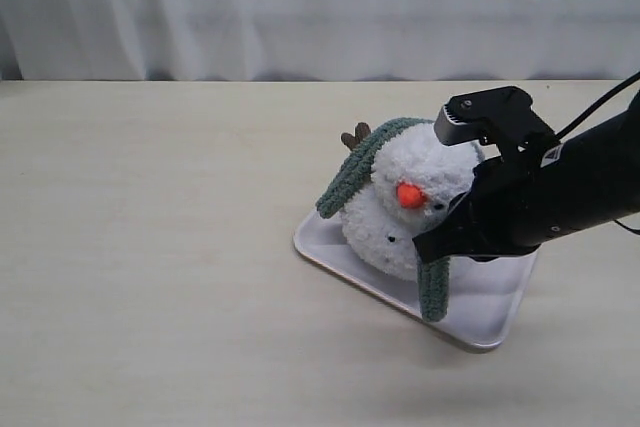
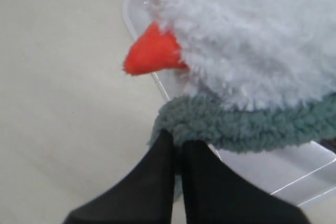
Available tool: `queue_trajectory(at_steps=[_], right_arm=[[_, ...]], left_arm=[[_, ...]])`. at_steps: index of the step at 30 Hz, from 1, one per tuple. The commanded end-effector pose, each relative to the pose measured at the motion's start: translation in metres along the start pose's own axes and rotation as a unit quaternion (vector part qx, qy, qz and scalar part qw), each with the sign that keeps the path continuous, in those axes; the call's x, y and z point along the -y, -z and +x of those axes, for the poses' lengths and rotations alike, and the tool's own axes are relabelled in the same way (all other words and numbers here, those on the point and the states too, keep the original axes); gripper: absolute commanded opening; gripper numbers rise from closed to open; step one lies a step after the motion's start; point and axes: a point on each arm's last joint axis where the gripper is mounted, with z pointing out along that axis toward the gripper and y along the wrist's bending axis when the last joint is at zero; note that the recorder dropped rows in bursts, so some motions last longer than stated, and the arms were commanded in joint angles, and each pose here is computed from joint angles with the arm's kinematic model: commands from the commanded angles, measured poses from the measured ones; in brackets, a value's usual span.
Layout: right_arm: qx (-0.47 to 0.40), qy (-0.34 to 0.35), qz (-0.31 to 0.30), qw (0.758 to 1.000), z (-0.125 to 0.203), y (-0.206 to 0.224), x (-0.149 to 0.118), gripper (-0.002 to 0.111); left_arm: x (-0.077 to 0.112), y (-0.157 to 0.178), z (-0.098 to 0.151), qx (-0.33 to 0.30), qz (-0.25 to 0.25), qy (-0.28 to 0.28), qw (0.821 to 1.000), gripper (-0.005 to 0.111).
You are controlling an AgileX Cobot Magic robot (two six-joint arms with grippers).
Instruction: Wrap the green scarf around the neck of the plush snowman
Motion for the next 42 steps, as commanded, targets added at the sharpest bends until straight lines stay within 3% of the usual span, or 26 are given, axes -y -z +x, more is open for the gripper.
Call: queue_trajectory(at_steps=[1,12,20,22,30,34,42], right_arm=[[-0.009,0.003,-0.004,1.000,0.004,-0.002,-0.001,0.004],[-0.050,-0.007,-0.003,0.999,0.015,-0.025,0.005,0.004],[-0.010,-0.002,-0.033,0.999,0.004,-0.026,-0.001,0.005],[-0.011,-0.005,-0.039,0.999,0.004,-0.026,-0.002,0.010],[-0.036,-0.006,-0.054,0.998,0.009,-0.025,-0.005,0.052],[-0.045,-0.019,-0.059,0.997,0.010,-0.025,-0.006,0.060],[-0.106,-0.017,-0.074,0.991,0.021,-0.022,-0.009,0.060]], left_arm=[[0.000,0.001,0.000,0.003,-0.002,0.009,1.000,0.000],[0.000,0.001,0.000,0.003,-0.002,0.009,1.000,0.000],[0.000,0.001,0.000,0.003,-0.002,0.010,1.000,0.000],[0.000,0.001,0.000,0.003,-0.002,0.010,1.000,0.000],[0.000,0.001,0.000,0.003,-0.001,0.010,1.000,0.000],[0.001,0.001,0.001,-0.002,0.002,0.010,1.000,0.000],[0.001,0.001,0.001,-0.001,0.005,0.023,1.000,0.000]])
